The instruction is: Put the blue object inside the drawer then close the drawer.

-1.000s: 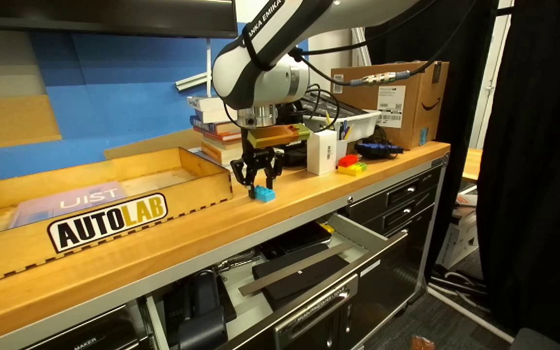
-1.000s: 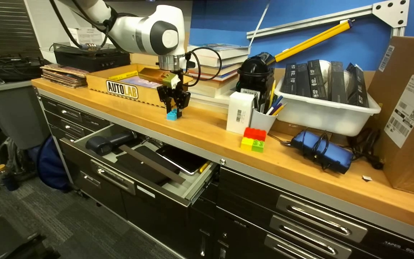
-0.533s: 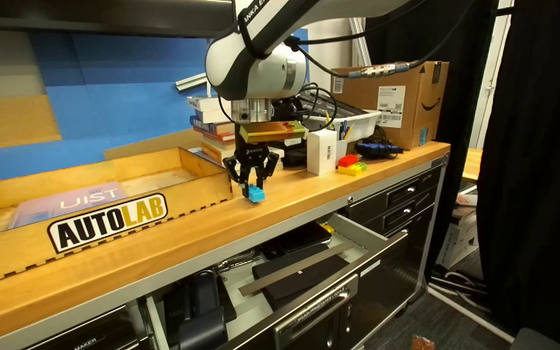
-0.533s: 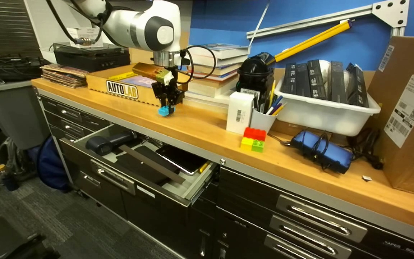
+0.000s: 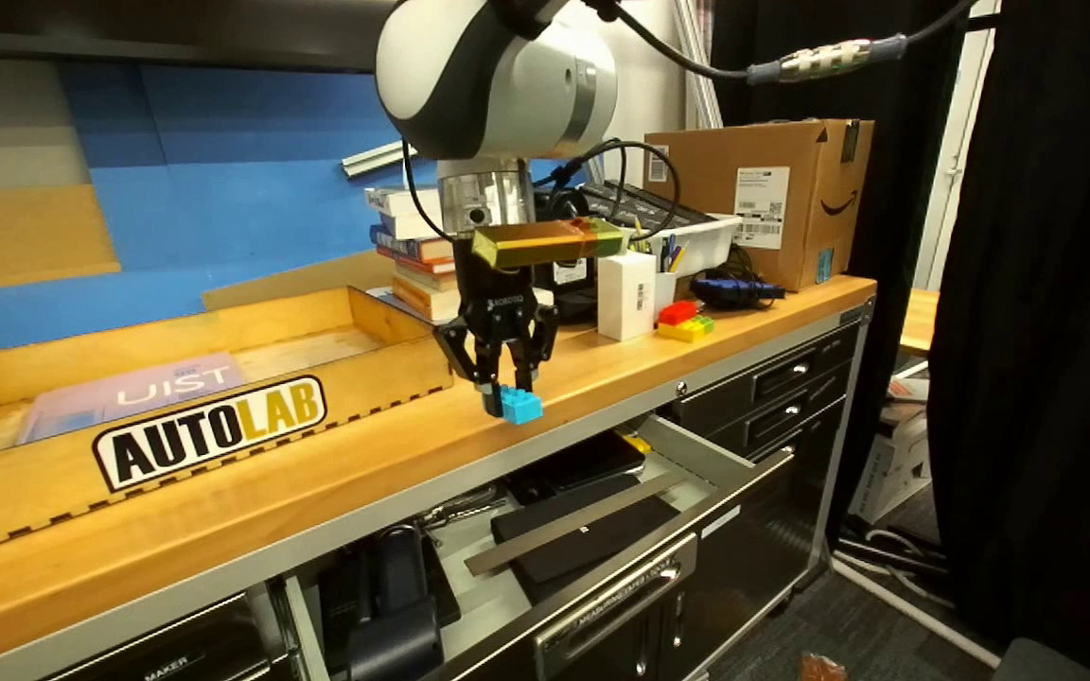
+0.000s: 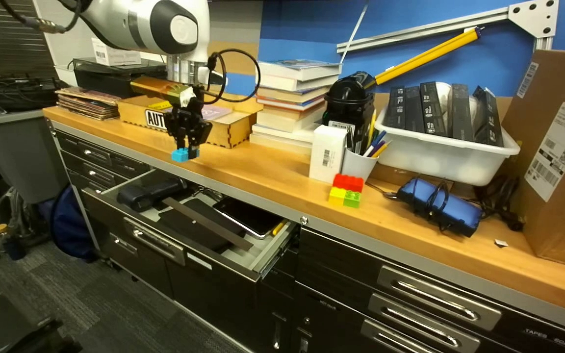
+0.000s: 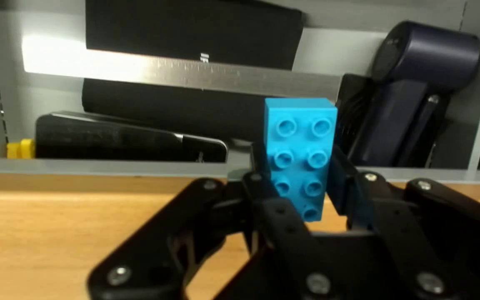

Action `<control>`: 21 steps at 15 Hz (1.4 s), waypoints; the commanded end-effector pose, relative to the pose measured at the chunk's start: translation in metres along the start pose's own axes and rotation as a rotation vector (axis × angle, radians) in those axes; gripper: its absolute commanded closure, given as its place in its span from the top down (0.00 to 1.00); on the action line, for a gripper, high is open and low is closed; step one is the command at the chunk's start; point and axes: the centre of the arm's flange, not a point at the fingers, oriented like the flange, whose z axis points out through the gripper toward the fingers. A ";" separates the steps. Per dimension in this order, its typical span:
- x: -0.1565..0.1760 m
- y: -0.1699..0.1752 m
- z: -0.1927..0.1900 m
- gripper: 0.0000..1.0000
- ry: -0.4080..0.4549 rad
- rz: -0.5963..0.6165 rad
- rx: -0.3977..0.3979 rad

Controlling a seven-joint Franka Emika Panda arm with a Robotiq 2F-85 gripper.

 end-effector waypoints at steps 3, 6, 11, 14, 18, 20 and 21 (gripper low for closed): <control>-0.036 0.007 0.051 0.17 0.039 0.028 -0.058; -0.028 0.003 0.079 0.17 0.095 0.058 -0.041; -0.028 0.001 0.114 0.18 0.081 0.076 -0.031; -0.028 -0.003 0.120 0.62 0.070 0.088 -0.022; -0.037 0.010 0.122 0.90 0.073 0.141 -0.016; -0.046 0.021 0.125 1.00 0.066 0.174 -0.016; -0.052 0.027 0.127 1.00 0.064 0.194 -0.025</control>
